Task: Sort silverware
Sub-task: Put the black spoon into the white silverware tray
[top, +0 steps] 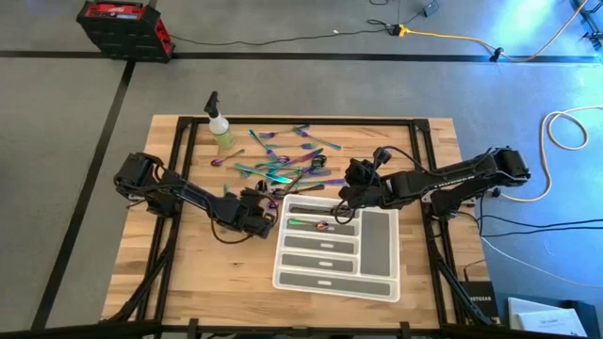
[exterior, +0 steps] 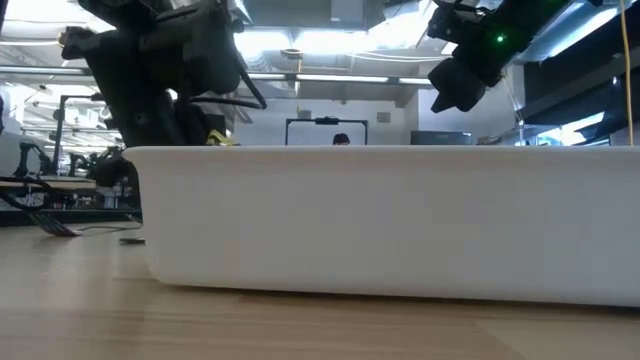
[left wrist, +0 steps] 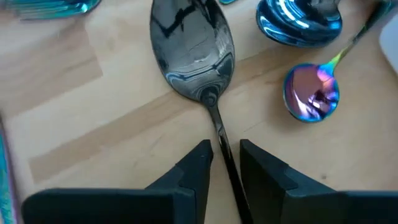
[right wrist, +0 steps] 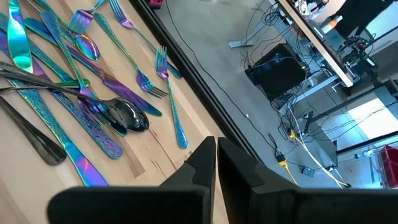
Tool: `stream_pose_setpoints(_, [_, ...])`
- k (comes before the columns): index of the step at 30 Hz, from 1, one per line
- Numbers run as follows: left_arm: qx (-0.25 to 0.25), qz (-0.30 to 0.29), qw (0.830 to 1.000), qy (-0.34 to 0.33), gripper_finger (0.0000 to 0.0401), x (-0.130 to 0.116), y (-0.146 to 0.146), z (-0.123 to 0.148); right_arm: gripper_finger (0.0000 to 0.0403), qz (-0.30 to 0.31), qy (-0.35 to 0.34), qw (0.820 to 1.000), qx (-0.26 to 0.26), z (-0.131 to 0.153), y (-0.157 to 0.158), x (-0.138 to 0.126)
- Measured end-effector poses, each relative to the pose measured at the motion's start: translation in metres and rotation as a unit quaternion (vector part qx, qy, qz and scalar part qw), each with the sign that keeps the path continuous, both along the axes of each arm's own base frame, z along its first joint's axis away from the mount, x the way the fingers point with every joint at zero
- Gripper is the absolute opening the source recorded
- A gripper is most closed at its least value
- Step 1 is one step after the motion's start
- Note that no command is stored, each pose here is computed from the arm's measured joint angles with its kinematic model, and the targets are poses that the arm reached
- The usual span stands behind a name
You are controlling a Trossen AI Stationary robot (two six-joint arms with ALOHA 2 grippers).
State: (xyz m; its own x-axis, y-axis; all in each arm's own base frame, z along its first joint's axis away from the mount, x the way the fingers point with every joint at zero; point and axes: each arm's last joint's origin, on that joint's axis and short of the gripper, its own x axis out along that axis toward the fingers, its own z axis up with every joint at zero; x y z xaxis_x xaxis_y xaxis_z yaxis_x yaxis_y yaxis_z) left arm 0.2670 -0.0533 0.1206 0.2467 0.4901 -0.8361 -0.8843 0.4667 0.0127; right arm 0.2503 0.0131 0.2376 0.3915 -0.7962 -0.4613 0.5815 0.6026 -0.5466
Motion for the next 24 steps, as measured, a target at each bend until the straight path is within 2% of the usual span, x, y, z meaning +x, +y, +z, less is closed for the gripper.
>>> stream_pose_setpoints(4, [0.001,-0.032,0.999,0.027,0.0070,-0.001,0.000,0.000,0.0000,0.000,0.000,1.000,0.000,0.000,0.000,0.000])
stream_pose_setpoints(10, [-0.001,-0.010,0.998,0.061,0.0067,-0.009,0.001,0.001,0.0000,0.000,0.000,1.000,0.000,0.000,0.000,0.000])
stream_pose_setpoints(16, [-0.006,-0.021,0.998,0.063,0.0010,-0.010,0.001,0.004,0.0000,0.000,0.000,1.000,0.000,0.000,0.000,0.000])
stream_pose_setpoints(24, [-0.012,-0.030,0.997,0.068,0.0002,-0.016,0.002,0.013,0.0000,0.000,0.001,1.000,0.000,0.000,0.000,0.000])
